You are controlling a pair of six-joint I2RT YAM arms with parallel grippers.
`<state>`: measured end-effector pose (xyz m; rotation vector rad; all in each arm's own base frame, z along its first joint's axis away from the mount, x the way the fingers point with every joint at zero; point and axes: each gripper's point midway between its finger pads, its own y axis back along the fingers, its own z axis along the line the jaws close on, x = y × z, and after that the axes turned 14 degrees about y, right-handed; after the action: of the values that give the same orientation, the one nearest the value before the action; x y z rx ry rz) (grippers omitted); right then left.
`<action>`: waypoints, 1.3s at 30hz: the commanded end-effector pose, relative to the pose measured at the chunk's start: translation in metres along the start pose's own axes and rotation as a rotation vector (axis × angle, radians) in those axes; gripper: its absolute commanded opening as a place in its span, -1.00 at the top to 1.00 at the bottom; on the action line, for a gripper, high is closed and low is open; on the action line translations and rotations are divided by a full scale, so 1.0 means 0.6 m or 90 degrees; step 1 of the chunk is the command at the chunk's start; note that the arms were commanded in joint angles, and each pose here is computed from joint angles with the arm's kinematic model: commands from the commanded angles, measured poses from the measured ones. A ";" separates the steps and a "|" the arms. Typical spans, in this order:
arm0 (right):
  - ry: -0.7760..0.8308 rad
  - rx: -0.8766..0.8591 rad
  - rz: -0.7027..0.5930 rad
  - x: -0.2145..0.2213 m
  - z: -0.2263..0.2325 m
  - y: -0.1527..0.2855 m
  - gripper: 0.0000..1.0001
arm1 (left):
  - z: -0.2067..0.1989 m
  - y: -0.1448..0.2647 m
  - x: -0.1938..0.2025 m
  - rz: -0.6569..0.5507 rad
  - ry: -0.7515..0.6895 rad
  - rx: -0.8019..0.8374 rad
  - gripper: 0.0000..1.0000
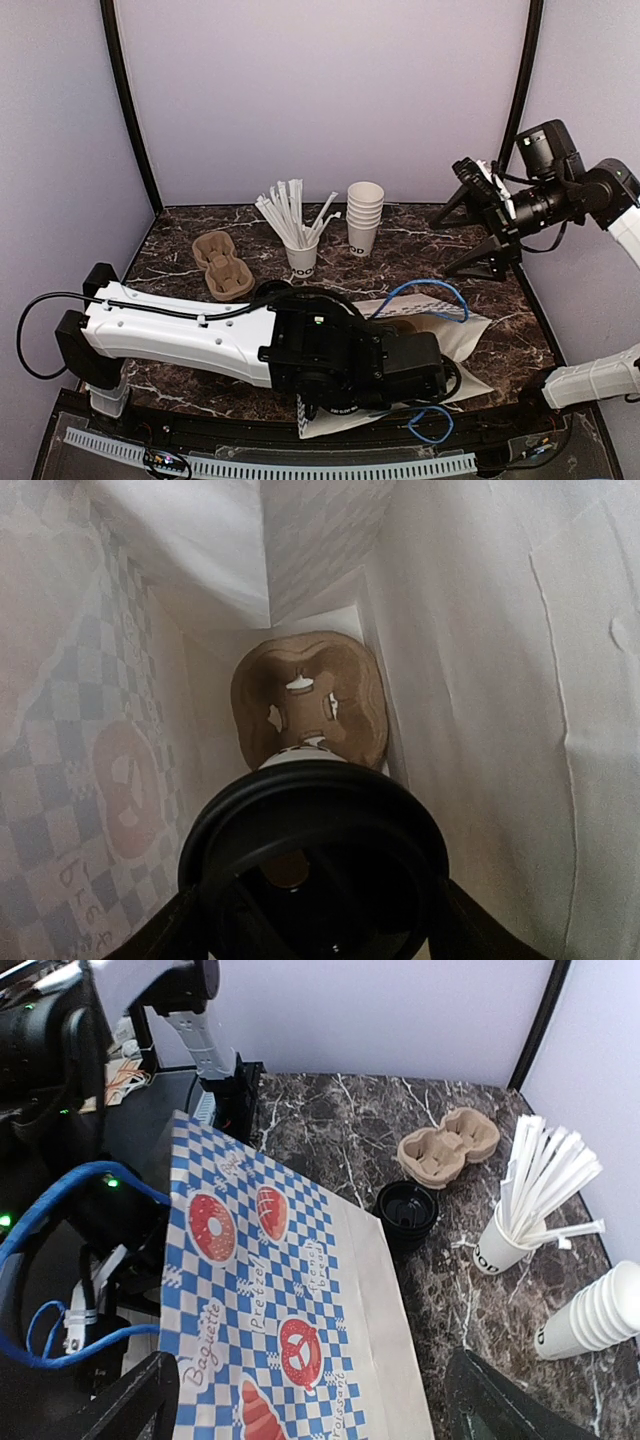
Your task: Pack the takeout coffee
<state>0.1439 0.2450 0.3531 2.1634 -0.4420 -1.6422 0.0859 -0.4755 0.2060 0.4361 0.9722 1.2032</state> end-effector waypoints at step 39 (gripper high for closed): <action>0.008 -0.128 -0.017 0.037 0.118 0.003 -0.16 | 0.088 -0.027 0.065 0.089 0.204 -0.058 0.81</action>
<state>0.0824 0.2191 0.3489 2.1226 -0.2020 -1.6167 0.1366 -0.4329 0.1822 0.3124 1.0357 1.5145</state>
